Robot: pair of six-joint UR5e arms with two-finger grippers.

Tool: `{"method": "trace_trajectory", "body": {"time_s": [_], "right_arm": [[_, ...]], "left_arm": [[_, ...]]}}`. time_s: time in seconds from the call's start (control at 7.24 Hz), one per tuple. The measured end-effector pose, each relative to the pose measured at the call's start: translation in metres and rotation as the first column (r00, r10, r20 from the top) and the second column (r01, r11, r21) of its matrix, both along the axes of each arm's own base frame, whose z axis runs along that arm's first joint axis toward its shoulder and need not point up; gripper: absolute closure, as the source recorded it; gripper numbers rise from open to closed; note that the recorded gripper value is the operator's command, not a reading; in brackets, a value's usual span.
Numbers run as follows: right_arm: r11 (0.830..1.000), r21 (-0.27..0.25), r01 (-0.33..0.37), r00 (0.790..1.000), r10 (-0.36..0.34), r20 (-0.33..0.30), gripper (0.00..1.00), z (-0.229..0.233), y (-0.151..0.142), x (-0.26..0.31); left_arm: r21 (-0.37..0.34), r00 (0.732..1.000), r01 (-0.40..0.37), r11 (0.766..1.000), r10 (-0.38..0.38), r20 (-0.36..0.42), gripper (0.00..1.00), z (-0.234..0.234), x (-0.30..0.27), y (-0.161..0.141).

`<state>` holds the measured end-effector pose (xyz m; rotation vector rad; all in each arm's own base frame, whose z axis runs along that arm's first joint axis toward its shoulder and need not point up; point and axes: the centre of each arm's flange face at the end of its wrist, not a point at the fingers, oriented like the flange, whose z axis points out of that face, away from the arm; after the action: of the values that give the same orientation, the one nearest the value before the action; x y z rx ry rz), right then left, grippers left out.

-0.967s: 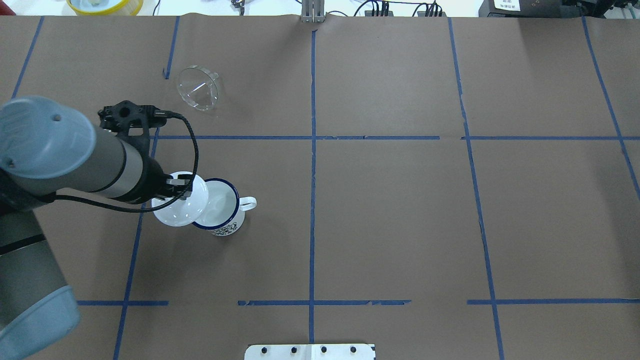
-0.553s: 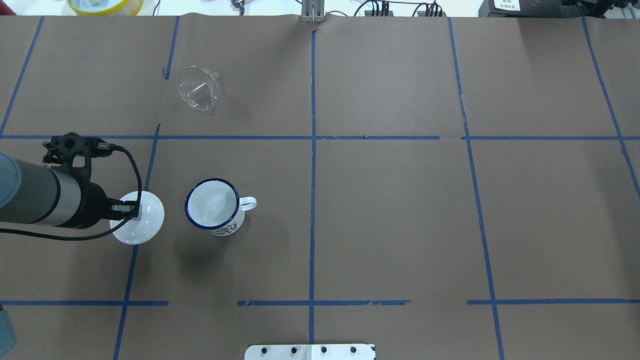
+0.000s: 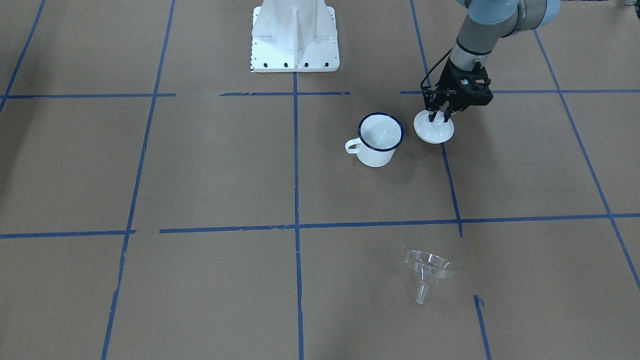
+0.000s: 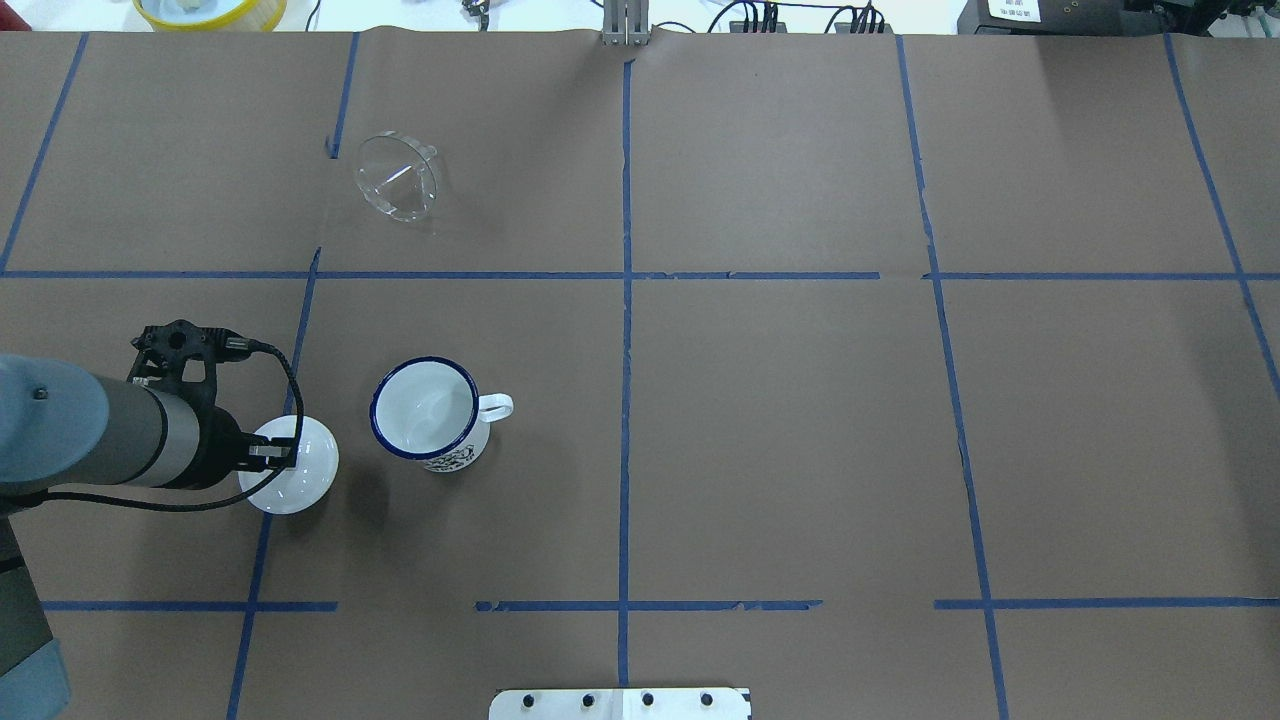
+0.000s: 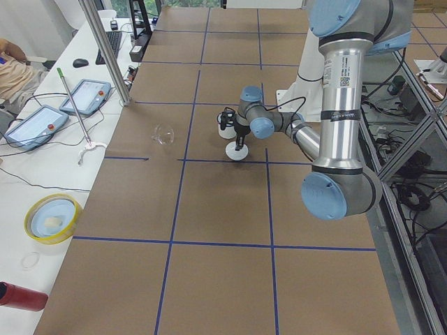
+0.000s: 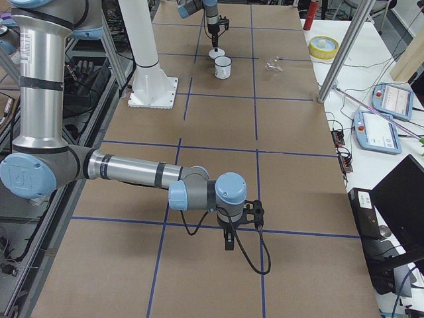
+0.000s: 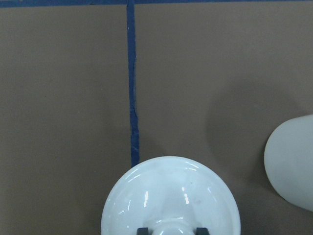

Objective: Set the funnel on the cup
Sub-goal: 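Lift the lid off the mug and set it down beside the mug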

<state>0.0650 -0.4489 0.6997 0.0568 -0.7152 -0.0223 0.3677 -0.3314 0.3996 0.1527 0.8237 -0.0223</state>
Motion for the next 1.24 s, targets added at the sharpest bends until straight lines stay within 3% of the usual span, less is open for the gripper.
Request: {"method": "trace_trajectory", "body": {"time_s": [0.14, 0.41, 0.55, 0.69, 1.24], "right_arm": [[1.0, 0.0, 0.0, 1.0, 0.0, 0.0, 0.0, 0.0, 0.0, 0.0], [1.0, 0.0, 0.0, 1.0, 0.0, 0.0, 0.0, 0.0, 0.0, 0.0], [1.0, 0.0, 0.0, 1.0, 0.0, 0.0, 0.0, 0.0, 0.0, 0.0], [1.0, 0.0, 0.0, 1.0, 0.0, 0.0, 0.0, 0.0, 0.0, 0.0], [1.0, 0.0, 0.0, 1.0, 0.0, 0.0, 0.0, 0.0, 0.0, 0.0]], "left_arm": [[-0.007, 1.0, -0.006, 1.0, 0.006, -0.003, 1.0, -0.001, 0.007, 0.005], [-0.012, 1.0, -0.015, 1.0, 0.015, -0.001, 0.71, 0.001, 0.017, 0.008], [-0.013, 1.0, -0.016, 1.0, 0.016, 0.0, 0.14, 0.001, 0.021, 0.007], [-0.013, 1.0, -0.015, 1.0, 0.015, 0.0, 0.0, 0.001, 0.023, 0.006], [0.02, 0.999, 0.021, 1.0, -0.02, -0.035, 0.0, -0.022, 0.009, -0.001]]}}
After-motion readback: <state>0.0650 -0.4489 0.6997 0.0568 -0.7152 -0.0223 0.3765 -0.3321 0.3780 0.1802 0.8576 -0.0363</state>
